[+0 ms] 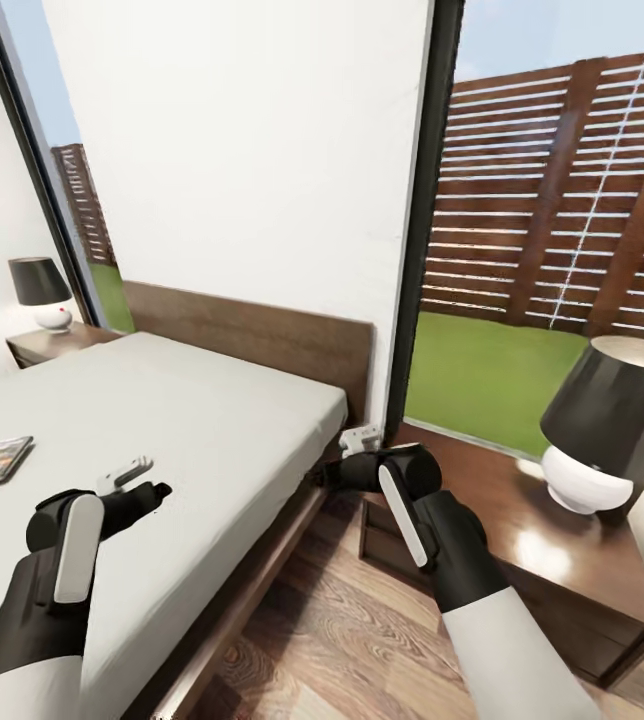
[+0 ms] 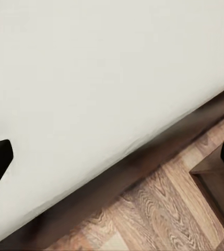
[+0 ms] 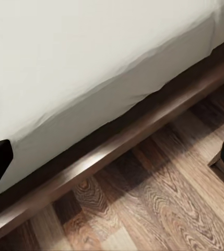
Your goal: In the bedroom, move the book from the bed onto either nightstand, and place the two sandals side by side next to the bed.
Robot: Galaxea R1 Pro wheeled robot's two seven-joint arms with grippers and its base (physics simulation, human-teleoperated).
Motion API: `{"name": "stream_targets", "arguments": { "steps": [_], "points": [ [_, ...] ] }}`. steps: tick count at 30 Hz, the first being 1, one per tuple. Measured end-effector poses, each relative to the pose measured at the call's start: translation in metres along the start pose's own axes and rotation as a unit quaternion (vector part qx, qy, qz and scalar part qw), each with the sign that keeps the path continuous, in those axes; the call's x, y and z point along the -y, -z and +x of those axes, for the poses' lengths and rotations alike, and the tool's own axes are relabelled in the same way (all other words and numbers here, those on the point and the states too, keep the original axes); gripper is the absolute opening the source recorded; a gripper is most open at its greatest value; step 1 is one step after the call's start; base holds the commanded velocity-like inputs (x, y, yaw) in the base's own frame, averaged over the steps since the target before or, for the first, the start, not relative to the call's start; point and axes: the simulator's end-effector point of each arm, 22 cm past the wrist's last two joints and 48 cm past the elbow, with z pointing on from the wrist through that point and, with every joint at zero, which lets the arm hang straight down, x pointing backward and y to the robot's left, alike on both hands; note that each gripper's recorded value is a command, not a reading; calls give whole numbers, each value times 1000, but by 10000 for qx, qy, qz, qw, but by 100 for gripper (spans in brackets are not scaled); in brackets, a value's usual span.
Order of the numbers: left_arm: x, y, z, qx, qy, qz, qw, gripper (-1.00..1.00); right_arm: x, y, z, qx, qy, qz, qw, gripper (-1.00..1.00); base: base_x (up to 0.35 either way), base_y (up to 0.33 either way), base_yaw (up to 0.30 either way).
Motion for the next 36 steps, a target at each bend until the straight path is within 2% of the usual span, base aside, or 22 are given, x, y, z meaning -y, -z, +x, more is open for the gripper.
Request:
{"name": "stream_targets", "arguments": {
  "steps": [5,8,11,12,13,20,24,29,35,36],
  "points": [
    [-8,6,-10,11,147,-67,9999,100,-1,5,-9,-1,3,-1,10000,100,0,0,286],
    [-28,10,-18,42,470,-182,9987,100,-4,8,-14,-5,24,-12,10000,100,0,0,286],
    [-30,14,-23,47,536,-210,9983,100,-5,11,-19,-8,28,-12,10000,100,0,0,286],
    [-40,17,-27,78,675,-286,9973,100,-5,12,-20,-9,34,-19,10000,100,0,0,287],
    [-41,19,-28,81,707,-285,9971,100,-6,13,-22,-15,32,-18,10000,100,0,0,287],
    [-38,27,-38,83,769,-291,9966,100,0,15,-39,-129,21,30,9999,100,0,0,287],
    [-33,33,-43,88,774,-275,9966,100,7,16,-63,-149,70,100,9998,100,0,0,287],
    [-27,39,-50,95,767,-256,9967,100,23,5,-84,-368,53,179,9991,100,0,0,287],
    [-25,47,-59,106,776,-262,9966,100,32,-10,-115,-121,-118,74,9998,100,0,0,287],
    [-25,48,-61,105,771,-264,9966,100,37,-16,-118,-35,-267,93,9996,100,0,0,287]
  ]
}}
